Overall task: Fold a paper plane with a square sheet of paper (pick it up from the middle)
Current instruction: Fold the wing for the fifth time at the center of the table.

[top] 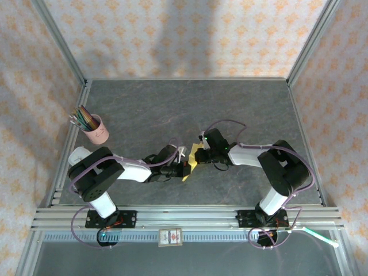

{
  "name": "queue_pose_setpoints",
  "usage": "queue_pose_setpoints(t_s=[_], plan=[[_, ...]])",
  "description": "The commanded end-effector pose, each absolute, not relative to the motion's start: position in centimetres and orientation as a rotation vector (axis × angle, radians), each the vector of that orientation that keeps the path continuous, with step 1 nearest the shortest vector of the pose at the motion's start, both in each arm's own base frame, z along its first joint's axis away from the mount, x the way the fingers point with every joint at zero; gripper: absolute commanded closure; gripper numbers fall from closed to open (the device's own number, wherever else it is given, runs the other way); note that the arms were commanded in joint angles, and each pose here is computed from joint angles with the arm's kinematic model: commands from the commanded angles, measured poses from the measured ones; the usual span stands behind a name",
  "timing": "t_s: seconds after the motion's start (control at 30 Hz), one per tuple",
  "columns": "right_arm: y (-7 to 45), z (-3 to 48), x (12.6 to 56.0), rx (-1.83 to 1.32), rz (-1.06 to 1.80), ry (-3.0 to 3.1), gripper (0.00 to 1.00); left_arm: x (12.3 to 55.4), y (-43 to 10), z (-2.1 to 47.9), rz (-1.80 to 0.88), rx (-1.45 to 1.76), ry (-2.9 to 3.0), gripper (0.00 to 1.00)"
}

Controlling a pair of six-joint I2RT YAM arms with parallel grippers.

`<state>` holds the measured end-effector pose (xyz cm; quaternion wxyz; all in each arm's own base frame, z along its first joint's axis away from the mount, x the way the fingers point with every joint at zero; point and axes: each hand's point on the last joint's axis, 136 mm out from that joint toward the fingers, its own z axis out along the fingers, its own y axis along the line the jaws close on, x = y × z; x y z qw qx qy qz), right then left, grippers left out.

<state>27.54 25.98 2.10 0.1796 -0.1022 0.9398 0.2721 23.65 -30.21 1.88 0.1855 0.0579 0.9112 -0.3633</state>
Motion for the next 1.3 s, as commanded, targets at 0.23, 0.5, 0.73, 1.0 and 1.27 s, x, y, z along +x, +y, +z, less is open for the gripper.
queue_pose_setpoints(t_s=[0.23,0.5,0.73,1.0,1.27], plan=[[24.3,0.2,27.6,-0.271,0.622,2.721,0.96,20.9,-27.3,-0.9,-0.855,0.246,2.702,0.94],[24.3,0.1,27.7,-0.265,0.615,2.728,0.96,22.2,-29.6,4.5,-1.02,0.242,2.548,0.9],[24.2,0.1,27.6,-0.266,0.615,2.729,0.97,22.4,-31.8,7.3,-1.163,0.267,2.459,0.89],[24.3,0.1,27.7,-0.263,0.621,2.726,0.97,22.3,-32.2,5.5,-1.096,0.309,2.522,0.89],[24.4,0.2,27.7,-0.266,0.621,2.725,0.97,23.2,-31.4,3.4,-1.041,0.279,2.566,0.9]])
